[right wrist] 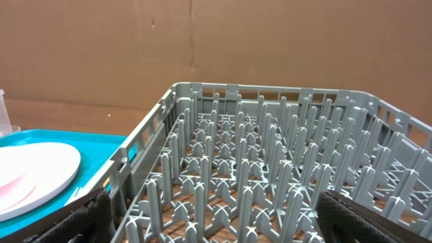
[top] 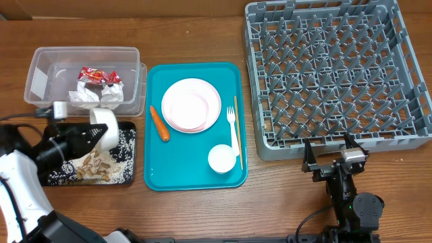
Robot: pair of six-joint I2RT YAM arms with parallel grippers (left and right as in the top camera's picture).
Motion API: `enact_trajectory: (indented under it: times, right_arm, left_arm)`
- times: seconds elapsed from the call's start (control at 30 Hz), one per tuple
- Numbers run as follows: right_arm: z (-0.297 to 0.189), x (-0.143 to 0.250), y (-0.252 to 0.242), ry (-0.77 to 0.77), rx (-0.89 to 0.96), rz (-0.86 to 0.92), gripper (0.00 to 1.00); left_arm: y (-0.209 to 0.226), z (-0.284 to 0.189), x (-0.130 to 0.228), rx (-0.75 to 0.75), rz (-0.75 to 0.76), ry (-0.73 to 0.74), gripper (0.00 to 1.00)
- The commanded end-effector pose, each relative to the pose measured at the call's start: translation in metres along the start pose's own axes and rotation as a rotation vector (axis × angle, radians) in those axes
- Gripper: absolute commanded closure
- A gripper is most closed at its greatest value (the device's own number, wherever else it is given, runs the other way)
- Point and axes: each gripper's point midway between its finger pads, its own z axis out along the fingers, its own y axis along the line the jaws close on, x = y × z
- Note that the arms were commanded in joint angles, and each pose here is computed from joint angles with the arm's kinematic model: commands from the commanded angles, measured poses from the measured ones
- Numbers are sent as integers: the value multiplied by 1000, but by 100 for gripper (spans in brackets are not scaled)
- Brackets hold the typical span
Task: Sort waste into correct bins and load items into the dishwasher
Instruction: 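Tilt the bowl again with the left gripper to empty remaining rice, then lift the empty white bowl and carry it right over the teal tray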
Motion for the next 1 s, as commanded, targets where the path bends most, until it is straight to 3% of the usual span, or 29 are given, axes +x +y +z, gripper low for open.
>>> enact_trajectory:
  times: [0.0,0.37,0.5,0.57,0.67,0.73,0.83,0.9,0.97]
  right_arm:
    - [0,2,0,-5,1,6,0]
    - [0,2,0,-5,1,6,0]
    - [0,2,0,-4,1,6,0]
    - [0,2,0,-4,1,6,0]
    - [0,2,0,-5,1,6,0]
    - [0,2,0,-5,1,6,0]
    - [0,2,0,-5,1,6,0]
    - [0,2,0,-5,1,6,0]
    - [0,2,0,-5,1,6,0]
  left_arm:
    - [-31,-18,-23,175,186,-206,96]
    - [-42,-35,-23,220,105,-306,95]
    - [-35,-34,-24,197,165,-300,96]
    - [-38,-34,-23,217,70,-294,96]
    - [-34,-34,-23,194,153,-296,96]
    - [-34,-35,-26,221,38,-299,96]
    - [-33,-38,-31,223,108,-327,96]
    - [-34,-40,-36,270,-32,-335,96]
    - [-34,-39,-37,272,-40,-333,96]
